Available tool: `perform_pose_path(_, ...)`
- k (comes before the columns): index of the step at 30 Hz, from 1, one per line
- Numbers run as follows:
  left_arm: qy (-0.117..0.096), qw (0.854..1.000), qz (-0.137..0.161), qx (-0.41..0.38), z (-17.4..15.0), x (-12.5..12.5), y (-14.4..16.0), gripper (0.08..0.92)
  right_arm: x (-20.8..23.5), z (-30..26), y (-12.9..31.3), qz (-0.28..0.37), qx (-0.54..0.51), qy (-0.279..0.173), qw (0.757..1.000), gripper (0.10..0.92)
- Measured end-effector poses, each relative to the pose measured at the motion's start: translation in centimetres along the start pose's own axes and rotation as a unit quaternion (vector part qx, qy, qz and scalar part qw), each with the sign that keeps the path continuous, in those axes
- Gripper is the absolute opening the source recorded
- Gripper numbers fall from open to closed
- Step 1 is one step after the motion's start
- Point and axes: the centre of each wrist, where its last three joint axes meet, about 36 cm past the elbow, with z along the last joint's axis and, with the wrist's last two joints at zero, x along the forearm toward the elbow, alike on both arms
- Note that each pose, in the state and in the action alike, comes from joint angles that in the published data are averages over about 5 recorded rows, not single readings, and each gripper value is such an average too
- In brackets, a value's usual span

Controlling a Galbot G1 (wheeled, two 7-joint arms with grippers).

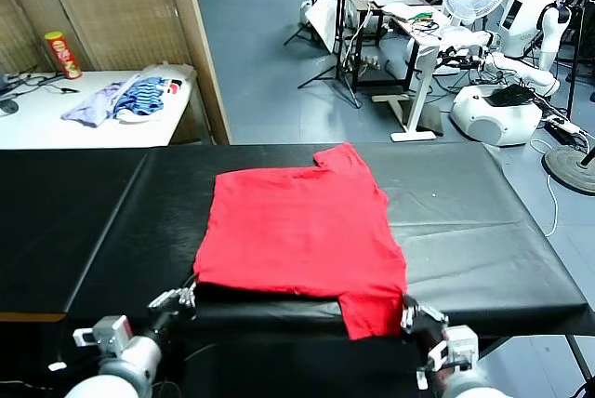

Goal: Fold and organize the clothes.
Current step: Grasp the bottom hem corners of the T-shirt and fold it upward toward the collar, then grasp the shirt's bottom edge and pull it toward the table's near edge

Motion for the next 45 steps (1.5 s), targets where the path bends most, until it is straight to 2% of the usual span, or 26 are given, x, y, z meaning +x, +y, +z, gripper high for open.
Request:
perform_pose_path(6,-0.035,0.999,-0.019,-0.024,0.4,-3.2,0.4,0.124,-5.2,1.3,-1.0,-0.003,0.004,-0.021,1.0,0.123)
perform_pose_path(12,-0.045,0.996,-0.035,-0.063,1.2,-6.7,1.1,0.124,-8.3,2.3,-1.6,-0.024,-0.003,-0.012,1.0,0.146)
perform_pose_path(15,-0.036,0.996,-0.041,-0.071,1.8,-8.2,1.5,0.124,-8.1,2.2,-2.0,-0.03,-0.003,-0.002,1.0,0.26)
perform_pose_path(18,-0.029,0.996,-0.049,-0.072,2.0,-9.2,1.9,0.143,-6.8,1.4,-2.1,-0.03,0.001,0.004,1.0,0.427)
perform_pose_path(20,-0.027,0.995,-0.052,-0.074,2.0,-9.5,2.2,0.207,-5.6,0.9,-2.1,-0.028,0.005,0.004,1.0,0.544)
perform_pose_path(24,-0.024,0.995,-0.057,-0.079,2.2,-9.3,2.5,0.402,-3.1,0.7,-2.2,-0.023,0.02,0.005,1.0,0.734)
perform_pose_path(26,-0.021,0.995,-0.057,-0.08,2.4,-9.0,2.6,0.502,-2.2,1.2,-2.3,-0.02,0.027,0.012,0.999,0.781)
perform_pose_path(29,-0.016,0.995,-0.053,-0.081,2.7,-8.5,2.6,0.666,-1.1,2.4,-2.3,-0.018,0.03,0.025,0.999,0.796)
perform_pose_path(31,-0.009,0.996,-0.049,-0.08,3.0,-8.3,2.6,0.749,-0.7,3.0,-2.3,-0.018,0.03,0.031,0.999,0.791)
perform_pose_path(33,-0.001,0.996,-0.044,-0.076,3.4,-8.0,2.7,0.785,-0.6,3.4,-2.1,-0.018,0.03,0.035,0.999,0.758)
perform_pose_path(38,0.013,0.998,-0.038,-0.057,3.8,-7.8,3.2,0.798,-0.7,4.1,-1.5,-0.019,0.031,0.041,0.998,0.536)
perform_pose_path(41,0.019,0.998,-0.036,-0.046,4.0,-8.0,3.4,0.772,-0.8,4.2,-1.4,-0.02,0.031,0.042,0.998,0.385)
perform_pose_path(43,0.023,0.998,-0.035,-0.039,4.1,-8.1,3.5,0.706,-0.9,4.2,-1.3,-0.019,0.032,0.042,0.998,0.278)
perform_pose_path(45,0.027,0.999,-0.034,-0.031,4.2,-8.2,3.6,0.599,-0.8,4.1,-1.3,-0.017,0.032,0.044,0.998,0.212)
